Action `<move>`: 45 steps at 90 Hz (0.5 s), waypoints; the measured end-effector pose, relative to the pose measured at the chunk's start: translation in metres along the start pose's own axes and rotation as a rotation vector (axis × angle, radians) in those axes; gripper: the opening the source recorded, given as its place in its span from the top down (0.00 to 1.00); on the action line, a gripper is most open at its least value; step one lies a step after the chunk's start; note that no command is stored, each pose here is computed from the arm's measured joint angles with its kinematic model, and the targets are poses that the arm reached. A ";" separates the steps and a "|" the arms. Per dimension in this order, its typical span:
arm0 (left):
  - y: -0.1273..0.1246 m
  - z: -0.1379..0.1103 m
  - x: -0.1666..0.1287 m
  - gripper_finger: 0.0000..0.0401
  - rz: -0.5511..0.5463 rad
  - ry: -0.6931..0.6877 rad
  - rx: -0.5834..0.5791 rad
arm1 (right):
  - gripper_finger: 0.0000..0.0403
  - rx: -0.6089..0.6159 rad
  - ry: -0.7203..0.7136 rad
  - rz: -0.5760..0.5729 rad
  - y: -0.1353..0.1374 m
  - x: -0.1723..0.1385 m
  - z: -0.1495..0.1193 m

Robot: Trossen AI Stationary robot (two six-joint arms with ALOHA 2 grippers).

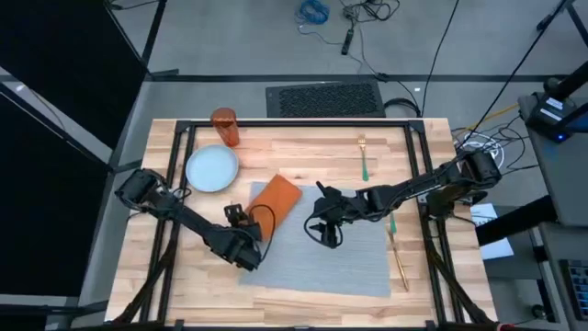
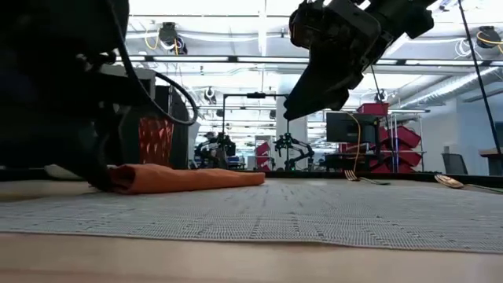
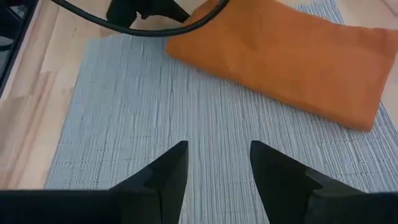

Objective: Set table place
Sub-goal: Adjust the placemat, then adjust the orange napkin to the left of placemat

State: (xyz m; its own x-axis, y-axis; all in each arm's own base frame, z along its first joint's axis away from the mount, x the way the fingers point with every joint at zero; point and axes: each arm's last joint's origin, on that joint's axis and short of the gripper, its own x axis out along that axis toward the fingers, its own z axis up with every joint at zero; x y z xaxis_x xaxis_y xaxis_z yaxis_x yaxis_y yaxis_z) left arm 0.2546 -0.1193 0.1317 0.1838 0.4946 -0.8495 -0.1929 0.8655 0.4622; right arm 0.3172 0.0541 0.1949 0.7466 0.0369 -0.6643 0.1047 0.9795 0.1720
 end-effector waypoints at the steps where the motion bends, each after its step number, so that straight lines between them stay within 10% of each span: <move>1: 0.000 0.000 0.000 0.44 -0.001 -0.001 -0.002 | 0.61 -0.001 0.000 0.000 0.000 0.000 0.000; 45: -0.009 0.004 0.012 0.98 -0.031 -0.049 0.035 | 0.61 -0.010 -0.018 0.015 0.004 0.000 0.001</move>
State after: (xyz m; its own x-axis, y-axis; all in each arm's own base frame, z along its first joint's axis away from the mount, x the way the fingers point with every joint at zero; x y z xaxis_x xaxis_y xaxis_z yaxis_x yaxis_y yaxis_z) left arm 0.2621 -0.1211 0.1185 0.2364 0.4696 -0.8506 -0.1525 0.8825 0.4449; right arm 0.3179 0.0579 0.1965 0.7598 0.0483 -0.6484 0.0868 0.9808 0.1747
